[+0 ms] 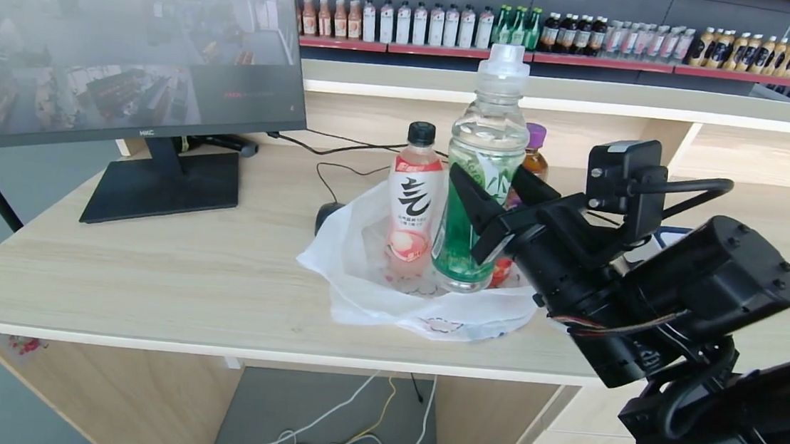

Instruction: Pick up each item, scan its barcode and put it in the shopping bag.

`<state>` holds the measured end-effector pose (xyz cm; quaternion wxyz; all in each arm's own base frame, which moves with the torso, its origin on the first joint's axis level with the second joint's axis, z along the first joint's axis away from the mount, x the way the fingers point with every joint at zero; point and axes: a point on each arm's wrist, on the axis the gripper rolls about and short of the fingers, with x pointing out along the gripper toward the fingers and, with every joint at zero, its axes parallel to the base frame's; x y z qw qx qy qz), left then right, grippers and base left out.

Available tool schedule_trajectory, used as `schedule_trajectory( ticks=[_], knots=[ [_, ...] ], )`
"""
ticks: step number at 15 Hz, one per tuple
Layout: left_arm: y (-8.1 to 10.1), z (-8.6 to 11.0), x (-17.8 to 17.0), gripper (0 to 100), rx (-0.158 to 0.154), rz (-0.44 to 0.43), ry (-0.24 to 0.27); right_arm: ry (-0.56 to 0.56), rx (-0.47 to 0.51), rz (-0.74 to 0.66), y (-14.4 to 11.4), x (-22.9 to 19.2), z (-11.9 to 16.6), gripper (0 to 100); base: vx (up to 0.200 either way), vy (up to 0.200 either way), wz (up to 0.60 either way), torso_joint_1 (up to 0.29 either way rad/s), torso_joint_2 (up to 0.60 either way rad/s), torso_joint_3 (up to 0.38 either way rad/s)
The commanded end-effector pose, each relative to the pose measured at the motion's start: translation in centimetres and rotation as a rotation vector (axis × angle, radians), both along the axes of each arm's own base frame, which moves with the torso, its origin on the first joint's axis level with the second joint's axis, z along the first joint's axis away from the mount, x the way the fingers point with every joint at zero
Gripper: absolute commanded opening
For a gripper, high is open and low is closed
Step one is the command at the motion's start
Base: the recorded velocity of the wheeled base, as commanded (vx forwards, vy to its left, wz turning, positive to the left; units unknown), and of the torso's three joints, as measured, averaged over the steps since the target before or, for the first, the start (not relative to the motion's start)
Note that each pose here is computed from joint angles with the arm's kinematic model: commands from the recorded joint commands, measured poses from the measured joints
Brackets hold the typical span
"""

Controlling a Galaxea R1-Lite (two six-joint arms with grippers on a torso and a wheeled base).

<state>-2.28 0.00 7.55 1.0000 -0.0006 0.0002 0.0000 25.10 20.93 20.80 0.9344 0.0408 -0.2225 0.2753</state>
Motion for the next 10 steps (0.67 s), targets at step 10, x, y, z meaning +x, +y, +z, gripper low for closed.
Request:
schedule_trajectory(
  ticks=[10],
  knots=[
    [0.0, 0.0, 0.0, 100, 0.000, 0.000, 0.000, 0.010, -0.044, -0.019, 1.4, 2.1, -1.8, 0, 0.000, 0.000, 0.00, 0.000, 0.00, 0.000]
  ],
)
